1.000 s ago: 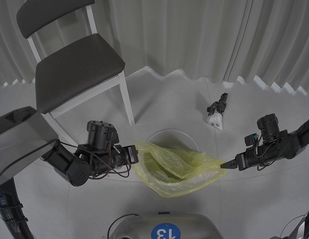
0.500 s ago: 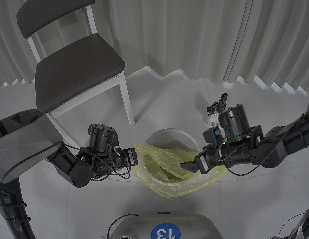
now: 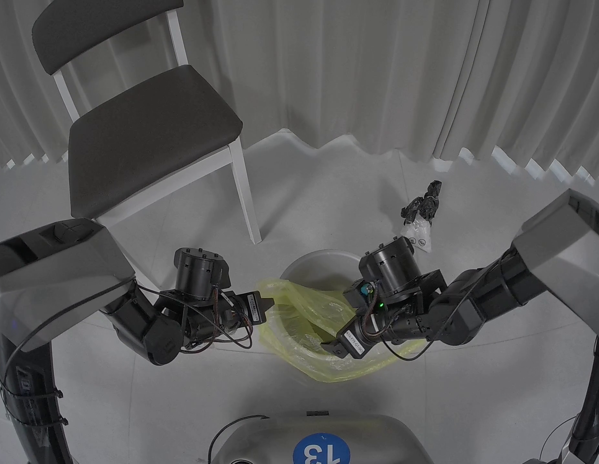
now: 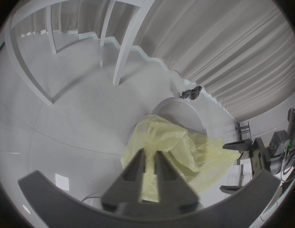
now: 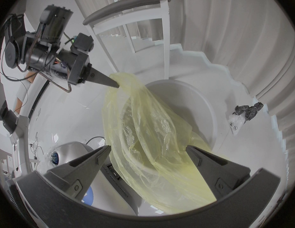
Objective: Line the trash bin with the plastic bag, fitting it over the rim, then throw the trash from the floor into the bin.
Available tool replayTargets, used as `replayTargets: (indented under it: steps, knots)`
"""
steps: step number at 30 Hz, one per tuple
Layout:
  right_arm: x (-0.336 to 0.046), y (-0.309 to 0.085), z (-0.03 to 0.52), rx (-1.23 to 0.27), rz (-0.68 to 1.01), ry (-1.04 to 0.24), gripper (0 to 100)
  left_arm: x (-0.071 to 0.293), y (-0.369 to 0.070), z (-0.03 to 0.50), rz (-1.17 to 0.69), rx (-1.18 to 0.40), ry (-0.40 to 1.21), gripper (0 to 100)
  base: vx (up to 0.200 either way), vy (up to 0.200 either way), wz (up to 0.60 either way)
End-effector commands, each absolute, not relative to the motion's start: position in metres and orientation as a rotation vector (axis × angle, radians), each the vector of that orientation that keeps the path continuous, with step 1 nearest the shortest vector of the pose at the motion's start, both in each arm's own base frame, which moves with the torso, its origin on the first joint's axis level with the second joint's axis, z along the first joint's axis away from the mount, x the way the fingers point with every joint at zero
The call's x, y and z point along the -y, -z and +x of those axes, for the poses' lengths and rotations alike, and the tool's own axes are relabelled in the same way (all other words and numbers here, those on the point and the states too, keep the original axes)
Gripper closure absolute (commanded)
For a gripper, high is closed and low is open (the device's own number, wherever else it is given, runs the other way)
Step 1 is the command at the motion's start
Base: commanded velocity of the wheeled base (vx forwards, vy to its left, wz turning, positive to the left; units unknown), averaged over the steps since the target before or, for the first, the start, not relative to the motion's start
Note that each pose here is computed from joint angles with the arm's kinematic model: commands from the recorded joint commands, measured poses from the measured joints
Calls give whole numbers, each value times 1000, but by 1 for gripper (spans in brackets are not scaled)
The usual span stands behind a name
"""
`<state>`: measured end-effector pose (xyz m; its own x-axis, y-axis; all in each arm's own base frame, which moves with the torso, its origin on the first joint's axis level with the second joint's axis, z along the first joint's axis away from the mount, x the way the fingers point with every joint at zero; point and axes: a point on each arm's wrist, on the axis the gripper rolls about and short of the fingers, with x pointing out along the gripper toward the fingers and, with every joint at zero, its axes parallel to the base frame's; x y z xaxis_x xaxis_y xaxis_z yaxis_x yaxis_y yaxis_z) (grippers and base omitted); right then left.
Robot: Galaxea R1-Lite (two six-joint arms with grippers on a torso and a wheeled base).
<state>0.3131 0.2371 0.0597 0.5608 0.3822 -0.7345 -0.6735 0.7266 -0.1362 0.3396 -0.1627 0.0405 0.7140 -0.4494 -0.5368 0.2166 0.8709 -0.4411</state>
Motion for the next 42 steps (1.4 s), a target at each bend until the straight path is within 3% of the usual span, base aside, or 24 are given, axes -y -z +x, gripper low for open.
replayTargets:
  steps: [1, 18, 19, 36, 42]
  knots:
    - [-248, -41, 314, -774, -461, -652, 0, 160, -42, 337, -365, -677, 377, 0, 0, 0, 0]
    - [-265, -4, 338, -760, -587, -620, 0, 157, -49, 331, -367, -665, 377, 0, 0, 0, 0]
    - [-265, -3, 340, -758, -591, -617, 100, 157, -49, 331, -367, -667, 377, 0, 0, 0, 0]
    - [-232, -44, 393, -642, -524, -496, 100, 145, -70, 326, -385, -619, 371, 0, 0, 0, 0]
    - [-222, -85, 421, -587, -505, -447, 100, 140, -69, 316, -383, -640, 370, 0, 0, 0, 0]
